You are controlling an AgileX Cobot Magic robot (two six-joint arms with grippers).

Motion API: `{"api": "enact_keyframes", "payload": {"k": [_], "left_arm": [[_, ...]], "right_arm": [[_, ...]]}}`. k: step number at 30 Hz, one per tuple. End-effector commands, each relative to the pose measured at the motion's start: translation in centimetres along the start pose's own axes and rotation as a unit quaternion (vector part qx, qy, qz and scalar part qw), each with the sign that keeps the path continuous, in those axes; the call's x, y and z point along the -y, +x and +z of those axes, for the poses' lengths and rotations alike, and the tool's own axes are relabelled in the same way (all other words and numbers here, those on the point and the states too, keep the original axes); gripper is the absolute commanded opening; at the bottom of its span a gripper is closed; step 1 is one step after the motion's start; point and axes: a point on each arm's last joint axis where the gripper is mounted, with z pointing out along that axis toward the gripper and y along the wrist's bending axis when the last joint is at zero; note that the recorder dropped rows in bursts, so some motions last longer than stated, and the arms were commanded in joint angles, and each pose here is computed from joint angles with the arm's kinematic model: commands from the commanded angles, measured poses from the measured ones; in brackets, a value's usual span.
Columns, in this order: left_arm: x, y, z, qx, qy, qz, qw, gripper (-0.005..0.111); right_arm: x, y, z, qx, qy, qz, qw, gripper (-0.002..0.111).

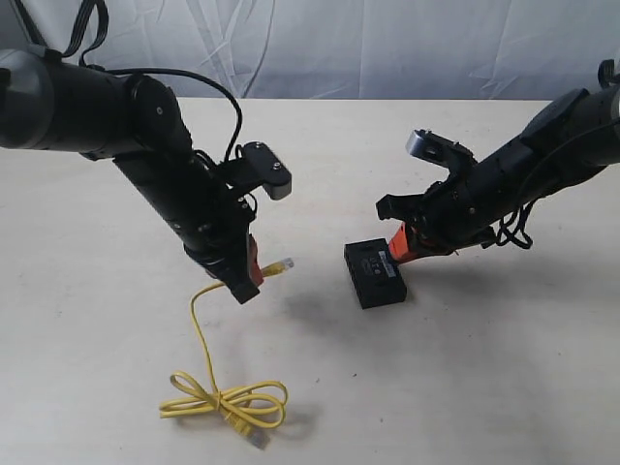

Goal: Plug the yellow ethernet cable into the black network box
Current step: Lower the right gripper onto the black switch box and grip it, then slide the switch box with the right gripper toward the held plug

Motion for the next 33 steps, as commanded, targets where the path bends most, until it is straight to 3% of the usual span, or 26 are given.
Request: {"api": "enact_keyframes", "payload": {"k": [1,10,20,26,33], "left_arm": [[-0.1,0.3,0.2,-0.013,-0.011,0.015,1.0,0.0],[-0.8,0.3,0.2,-0.018,-0.046,0.104,0.993,0.0],[-0.7,1.0,2.1,-0.042,0.001,0.138,0.989,0.0],[-0.8,0.8,2.5,-0.029,-0.004,0.125,0.992,0.0],[-1.3,0.6,2.3,-0.022,-0.038,0.1,0.994,0.0]], "right_arm": [[0.0,0.0,0.0,0.002,0.0,-0.003,1.0,0.0],[-0.4,0.0,0.0,0.005,-0.02,-0.023,1.0,0.0],[-1.9,0.3,0.8,-0.007,-0.036,-0.051,0.998,0.0],[-2.3,-1.3,-1.0,0.011,-0.04,-0.068,0.997,0.0],[0.8,-1.7,-2.3,0.022,0.013,-0.016,1.0,0.0]]}}
